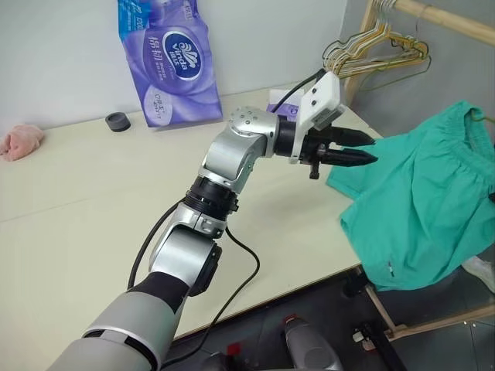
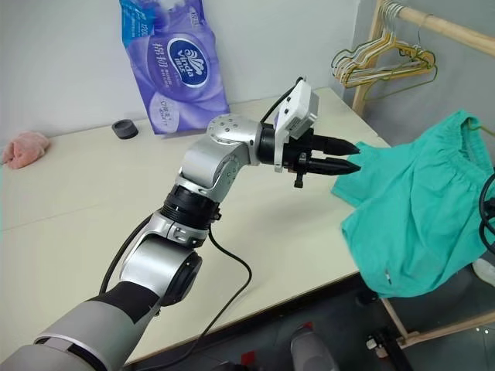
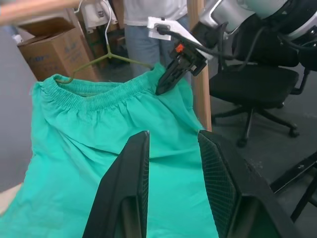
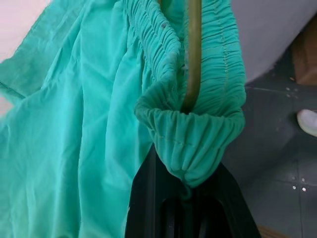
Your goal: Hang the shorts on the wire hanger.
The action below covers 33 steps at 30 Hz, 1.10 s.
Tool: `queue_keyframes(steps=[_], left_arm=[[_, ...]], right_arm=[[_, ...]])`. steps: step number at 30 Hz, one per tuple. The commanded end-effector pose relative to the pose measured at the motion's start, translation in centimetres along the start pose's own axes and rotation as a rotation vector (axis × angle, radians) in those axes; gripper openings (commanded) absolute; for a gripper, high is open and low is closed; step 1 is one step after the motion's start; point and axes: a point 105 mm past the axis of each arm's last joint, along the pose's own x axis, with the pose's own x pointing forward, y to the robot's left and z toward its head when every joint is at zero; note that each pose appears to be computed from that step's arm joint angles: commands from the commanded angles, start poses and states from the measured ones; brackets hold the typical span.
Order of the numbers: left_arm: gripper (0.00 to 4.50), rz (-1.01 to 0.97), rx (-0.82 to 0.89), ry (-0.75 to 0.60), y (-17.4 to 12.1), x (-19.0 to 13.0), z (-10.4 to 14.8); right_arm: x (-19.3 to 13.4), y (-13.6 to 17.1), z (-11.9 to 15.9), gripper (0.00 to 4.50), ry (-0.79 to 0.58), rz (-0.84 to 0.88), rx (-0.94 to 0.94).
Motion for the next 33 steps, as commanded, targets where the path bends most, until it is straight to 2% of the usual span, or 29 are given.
queue_keyframes(steps=[1,8,20,27,33], left_arm=[[1.63,0.091,0.049,-0.040,0.9,0.8,1.6],[1.63,0.209,0.082,-0.061,1.7,2.0,2.0],[1.63,0.250,0.164,-0.112,1.9,3.5,4.1],[1.63,0.249,0.177,-0.124,1.8,3.8,4.5],[1.63,0.251,0.184,-0.125,1.9,3.7,4.7]], right_arm=[[-1.3,-0.5,2.8,0.00,-0.082,-0.046,-0.048],[-1.3,-1.3,4.8,0.00,-0.091,-0.080,-0.034],[-1.9,-2.6,8.7,0.00,-0.168,-0.130,0.081],[-1.2,-3.0,9.2,0.00,-0.164,-0.125,0.153],[0.1,-3.2,8.2,0.00,-0.122,-0.121,0.227]])
